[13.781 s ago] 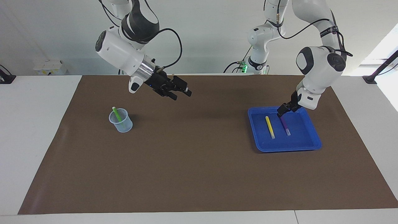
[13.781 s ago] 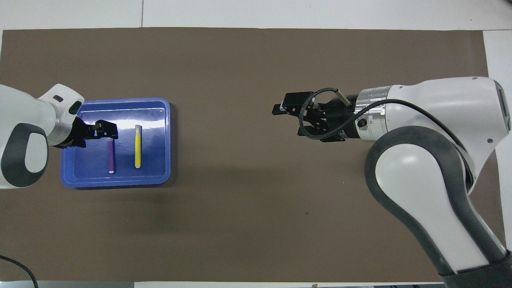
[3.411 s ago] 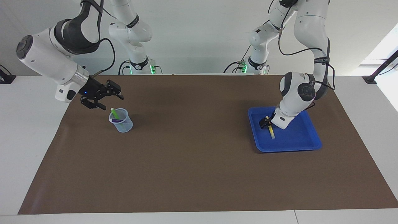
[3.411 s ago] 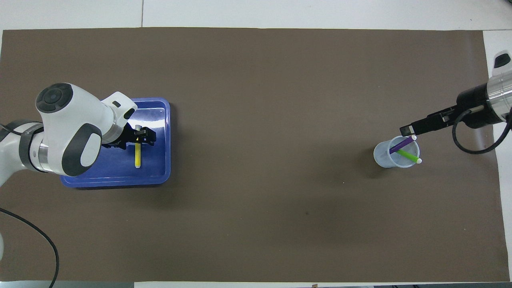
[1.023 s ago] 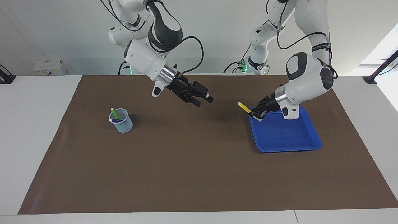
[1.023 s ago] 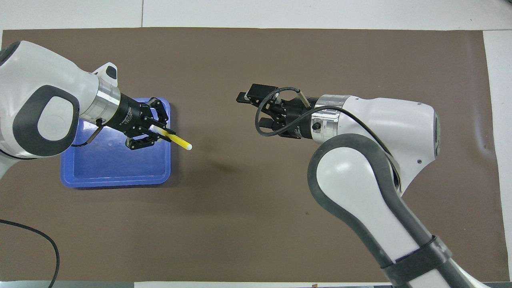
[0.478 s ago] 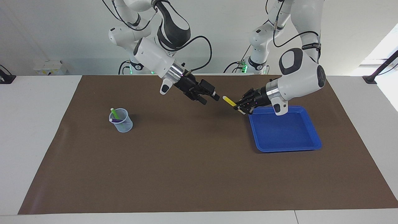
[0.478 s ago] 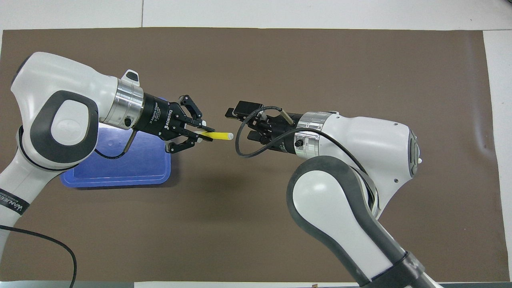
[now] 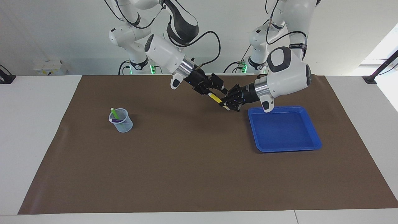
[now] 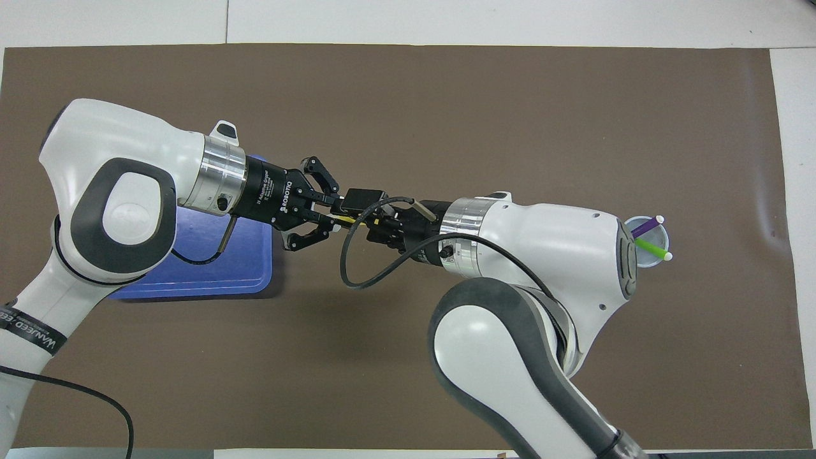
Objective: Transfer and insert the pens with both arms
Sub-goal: 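Pass the yellow pen from the left gripper to the right gripper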
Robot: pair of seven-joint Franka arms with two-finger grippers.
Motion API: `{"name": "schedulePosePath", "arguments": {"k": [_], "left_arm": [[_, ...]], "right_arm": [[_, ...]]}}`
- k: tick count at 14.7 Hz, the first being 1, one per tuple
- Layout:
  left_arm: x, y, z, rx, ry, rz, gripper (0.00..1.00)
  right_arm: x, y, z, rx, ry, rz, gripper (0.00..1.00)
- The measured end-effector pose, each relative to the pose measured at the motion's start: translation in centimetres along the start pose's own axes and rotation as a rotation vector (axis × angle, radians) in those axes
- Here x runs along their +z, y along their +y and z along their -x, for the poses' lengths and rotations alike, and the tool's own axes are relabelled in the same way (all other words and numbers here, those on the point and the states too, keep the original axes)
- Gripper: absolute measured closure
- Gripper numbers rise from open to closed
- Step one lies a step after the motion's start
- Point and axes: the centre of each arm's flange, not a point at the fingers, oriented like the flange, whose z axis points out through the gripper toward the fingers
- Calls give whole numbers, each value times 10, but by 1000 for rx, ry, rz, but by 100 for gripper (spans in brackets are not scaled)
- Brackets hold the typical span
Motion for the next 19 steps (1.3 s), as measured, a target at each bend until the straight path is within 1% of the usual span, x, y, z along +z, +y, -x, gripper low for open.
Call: {"name": "schedulePosePath", "arguments": {"k": [1,4,5,6,7,8,9,11,16,17,18,19], "left_arm": [[0,0,0,-1,0,1,83],[-1,1,-1,-5,1,6,83],[-1,1,-2,-6,1,7,83],[-1,1,-2,-6,1,7,83],[-1,1,-2,-6,1,7,83],[-1,1,-2,-7,1,7,83],[-1,1,-2,-8,1,7,83],[-1,1,-2,-9,1,7,83],[-2,1,-2,-14,1,9,83],[-2,1,-2,-15,1,10,83],[-2,1,-2,-17,1,10,83],[-2,1,-2,-18,2,11,83]], "right_arm": [[-1,0,-1,-16,-8,16,20],[-9,2,-9,-41,-17,45,22],[-10,2,-10,-47,-18,50,25],[-11,2,-10,-52,-22,55,25],[-12,1,-11,-54,-26,56,31],[-14,1,-12,-54,-24,54,35],[-16,0,-14,-53,-21,53,36],[-19,0,-18,-50,-17,50,52],[-23,1,-24,-44,-8,47,53],[-23,1,-24,-44,-8,47,55],[-23,1,-24,-44,-8,47,55],[-23,1,-24,-44,-8,47,59]]}}
